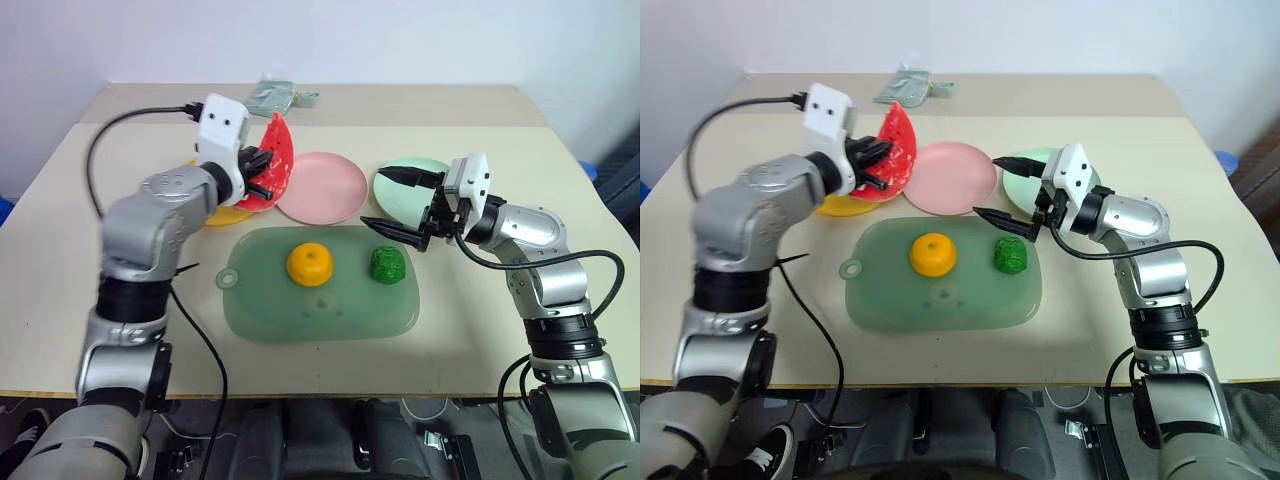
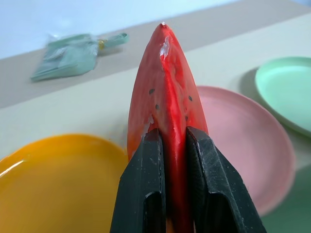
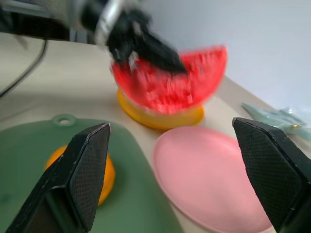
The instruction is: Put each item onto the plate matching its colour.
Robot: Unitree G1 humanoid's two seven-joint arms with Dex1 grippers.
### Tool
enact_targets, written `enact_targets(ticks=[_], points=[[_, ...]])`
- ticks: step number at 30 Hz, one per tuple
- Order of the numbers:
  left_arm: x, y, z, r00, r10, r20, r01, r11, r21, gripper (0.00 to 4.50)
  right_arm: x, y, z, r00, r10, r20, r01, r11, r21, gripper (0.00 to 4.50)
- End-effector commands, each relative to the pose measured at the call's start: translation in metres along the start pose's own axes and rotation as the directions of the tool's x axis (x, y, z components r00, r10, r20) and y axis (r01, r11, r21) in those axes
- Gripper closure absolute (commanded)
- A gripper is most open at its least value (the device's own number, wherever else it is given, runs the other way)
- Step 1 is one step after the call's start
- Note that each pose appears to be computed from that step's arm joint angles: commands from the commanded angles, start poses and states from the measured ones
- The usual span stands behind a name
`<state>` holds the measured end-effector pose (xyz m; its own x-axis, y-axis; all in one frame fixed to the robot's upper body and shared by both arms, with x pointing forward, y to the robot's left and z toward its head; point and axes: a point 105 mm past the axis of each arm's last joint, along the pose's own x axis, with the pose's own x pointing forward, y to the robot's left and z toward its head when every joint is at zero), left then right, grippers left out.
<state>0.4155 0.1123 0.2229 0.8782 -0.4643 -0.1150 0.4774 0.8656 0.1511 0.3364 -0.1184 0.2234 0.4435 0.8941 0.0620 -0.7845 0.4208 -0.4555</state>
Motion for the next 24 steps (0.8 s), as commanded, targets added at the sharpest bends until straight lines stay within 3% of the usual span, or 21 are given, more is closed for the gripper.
enact_targets(ticks=[1, 4, 10, 11, 18, 21, 24], points=[[0.022, -0.009, 0.005, 0.996, -0.071, 0.055, 0.066, 0.993, 0.094, 4.22, 0.001, -0.019, 0.011, 0.994, -0.11, 0.027, 0.112, 0.992, -0.065, 0.37], [0.038, -0.017, 0.0, 0.991, -0.121, 0.057, 0.117, 0.991, 0.062, 4.22, -0.004, -0.029, -0.001, 0.981, -0.19, -0.035, 0.186, 0.977, -0.108, 0.37], [0.052, -0.019, 0.0, 0.985, -0.166, 0.056, 0.163, 0.985, 0.054, 4.22, -0.009, -0.025, 0.0, 0.981, -0.192, -0.027, 0.188, 0.977, -0.104, 0.37], [0.053, -0.018, 0.001, 0.985, -0.166, 0.056, 0.162, 0.985, 0.061, 3.37, -0.009, -0.025, 0.0, 0.981, -0.193, -0.028, 0.189, 0.976, -0.105, 0.37], [0.053, -0.02, 0.022, 0.972, -0.182, 0.147, 0.167, 0.98, 0.113, 0.05, -0.011, -0.023, 0.001, 0.982, -0.189, -0.027, 0.185, 0.977, -0.101, 0.37], [0.027, -0.025, 0.055, 0.914, -0.307, 0.265, 0.274, 0.949, 0.154, 0.05, -0.011, -0.022, 0.001, 0.983, -0.184, -0.024, 0.181, 0.979, -0.095, 0.37], [-0.004, -0.031, 0.069, 0.852, -0.409, 0.327, 0.36, 0.911, 0.201, 0.05, -0.012, -0.021, 0.002, 0.984, -0.177, -0.017, 0.175, 0.98, -0.093, 0.37]])
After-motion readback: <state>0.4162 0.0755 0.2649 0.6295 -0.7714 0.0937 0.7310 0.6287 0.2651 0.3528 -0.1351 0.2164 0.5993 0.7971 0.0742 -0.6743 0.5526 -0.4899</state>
